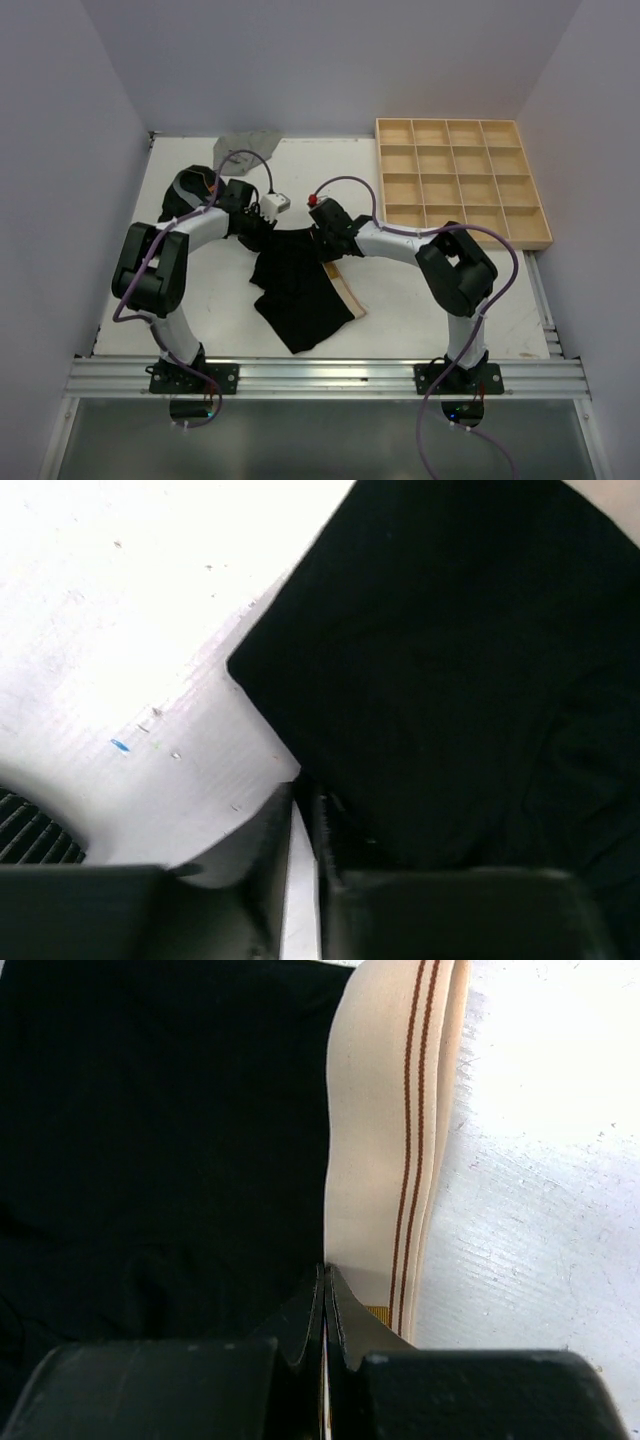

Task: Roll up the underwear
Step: Flatten the underwear

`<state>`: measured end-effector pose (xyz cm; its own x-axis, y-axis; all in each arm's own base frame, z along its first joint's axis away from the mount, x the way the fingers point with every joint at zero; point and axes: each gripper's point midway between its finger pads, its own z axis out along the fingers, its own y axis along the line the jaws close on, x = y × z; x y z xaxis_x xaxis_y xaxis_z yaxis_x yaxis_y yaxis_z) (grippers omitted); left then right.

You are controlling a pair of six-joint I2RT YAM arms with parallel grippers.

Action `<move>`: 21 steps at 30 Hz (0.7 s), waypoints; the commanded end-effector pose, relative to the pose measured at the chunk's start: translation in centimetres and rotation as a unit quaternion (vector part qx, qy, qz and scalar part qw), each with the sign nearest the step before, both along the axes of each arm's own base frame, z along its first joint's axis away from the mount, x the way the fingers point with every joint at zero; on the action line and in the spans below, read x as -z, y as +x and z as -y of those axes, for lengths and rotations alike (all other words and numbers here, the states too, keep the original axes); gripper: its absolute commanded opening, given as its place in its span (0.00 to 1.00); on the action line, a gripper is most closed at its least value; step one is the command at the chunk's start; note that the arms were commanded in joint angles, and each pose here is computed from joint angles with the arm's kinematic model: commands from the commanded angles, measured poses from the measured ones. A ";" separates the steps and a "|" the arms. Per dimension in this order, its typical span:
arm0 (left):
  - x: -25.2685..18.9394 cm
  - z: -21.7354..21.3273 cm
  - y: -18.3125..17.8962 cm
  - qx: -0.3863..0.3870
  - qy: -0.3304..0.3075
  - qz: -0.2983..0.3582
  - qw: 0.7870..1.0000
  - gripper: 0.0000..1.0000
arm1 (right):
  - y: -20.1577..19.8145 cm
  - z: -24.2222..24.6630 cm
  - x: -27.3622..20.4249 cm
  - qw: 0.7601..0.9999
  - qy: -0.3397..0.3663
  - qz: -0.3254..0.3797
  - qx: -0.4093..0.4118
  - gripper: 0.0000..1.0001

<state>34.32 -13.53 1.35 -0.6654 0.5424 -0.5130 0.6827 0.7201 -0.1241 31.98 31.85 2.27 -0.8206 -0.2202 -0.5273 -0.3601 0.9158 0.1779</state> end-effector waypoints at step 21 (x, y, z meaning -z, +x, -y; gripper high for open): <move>-2.0 -4.1 0.9 -0.021 0.063 0.033 0.997 0.30 | -6.1 0.8 -5.2 0.994 0.106 0.005 0.014 0.20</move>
<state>34.71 -8.57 1.47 -0.6909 0.5716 -0.4426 0.6214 0.7825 0.0407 25.27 29.72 2.74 -0.8619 -0.1275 -0.4908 -0.2996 0.9089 0.2902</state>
